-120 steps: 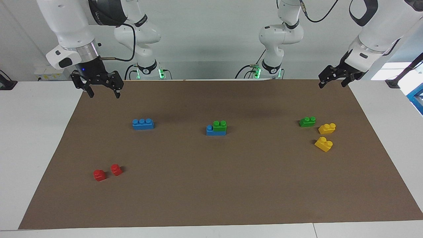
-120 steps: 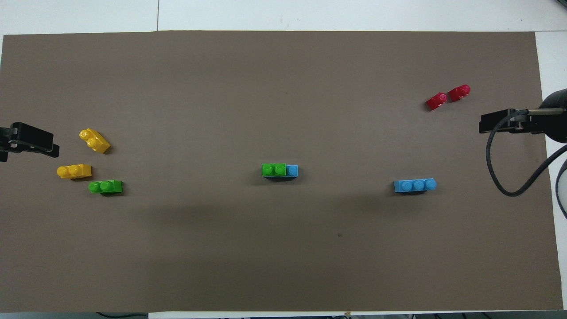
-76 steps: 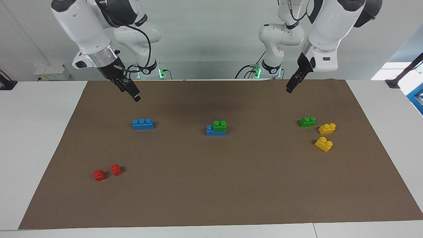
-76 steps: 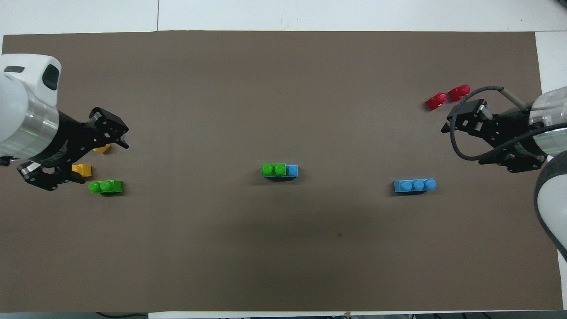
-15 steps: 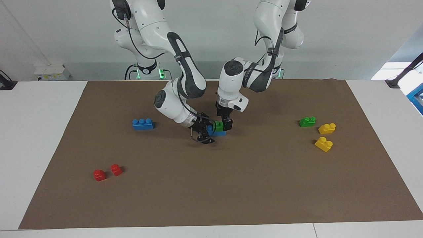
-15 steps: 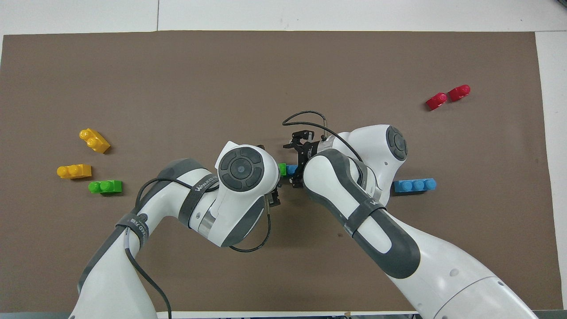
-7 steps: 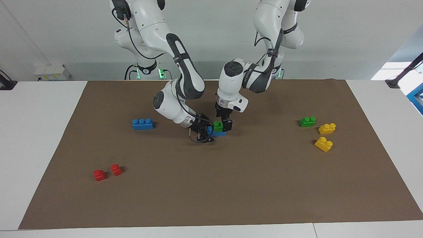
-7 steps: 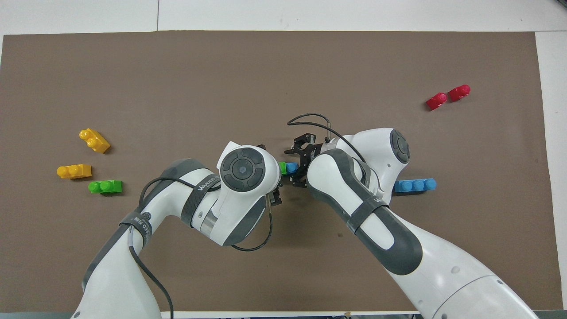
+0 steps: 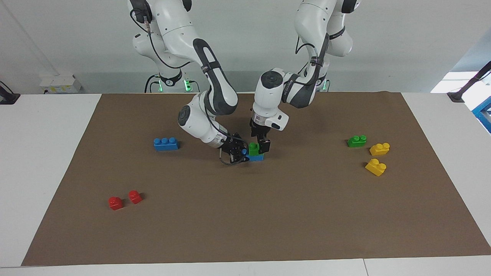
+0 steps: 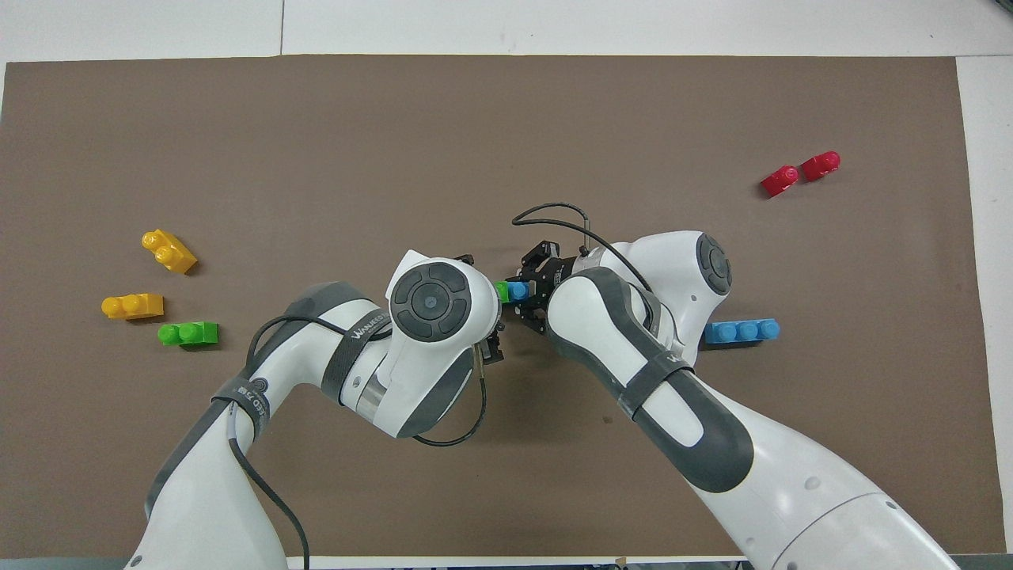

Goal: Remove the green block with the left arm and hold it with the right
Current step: 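Pull the green block off with the left gripper while the right gripper holds blue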

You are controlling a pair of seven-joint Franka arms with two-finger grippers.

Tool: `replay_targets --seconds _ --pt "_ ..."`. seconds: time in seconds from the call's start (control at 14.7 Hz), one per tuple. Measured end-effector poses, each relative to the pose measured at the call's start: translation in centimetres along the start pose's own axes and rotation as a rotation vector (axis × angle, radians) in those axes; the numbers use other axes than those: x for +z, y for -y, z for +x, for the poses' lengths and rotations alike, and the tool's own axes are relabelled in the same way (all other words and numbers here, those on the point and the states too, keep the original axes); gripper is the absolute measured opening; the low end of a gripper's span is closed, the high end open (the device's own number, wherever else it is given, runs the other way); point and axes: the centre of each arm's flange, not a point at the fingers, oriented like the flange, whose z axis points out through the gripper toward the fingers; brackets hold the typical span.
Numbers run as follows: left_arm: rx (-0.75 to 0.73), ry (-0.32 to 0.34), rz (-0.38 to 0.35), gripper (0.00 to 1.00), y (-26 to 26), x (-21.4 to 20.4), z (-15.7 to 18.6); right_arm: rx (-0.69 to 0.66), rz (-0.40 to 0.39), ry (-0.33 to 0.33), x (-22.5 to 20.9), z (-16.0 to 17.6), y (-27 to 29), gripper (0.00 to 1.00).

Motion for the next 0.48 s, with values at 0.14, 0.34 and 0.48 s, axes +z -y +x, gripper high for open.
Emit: replay_targets --seconds 0.14,0.34,0.48 --pt "-0.003 0.001 -0.001 1.0 0.0 0.0 0.0 -0.003 0.0 0.0 0.0 0.0 0.0 0.37" --pt "-0.005 0.011 -0.024 0.68 -0.8 -0.5 0.0 -0.011 0.0 0.0 0.0 0.0 0.0 0.37" --pt "0.006 0.01 -0.046 0.46 -1.2 -0.9 0.0 -0.019 -0.001 0.0 0.0 0.0 -0.1 0.37"
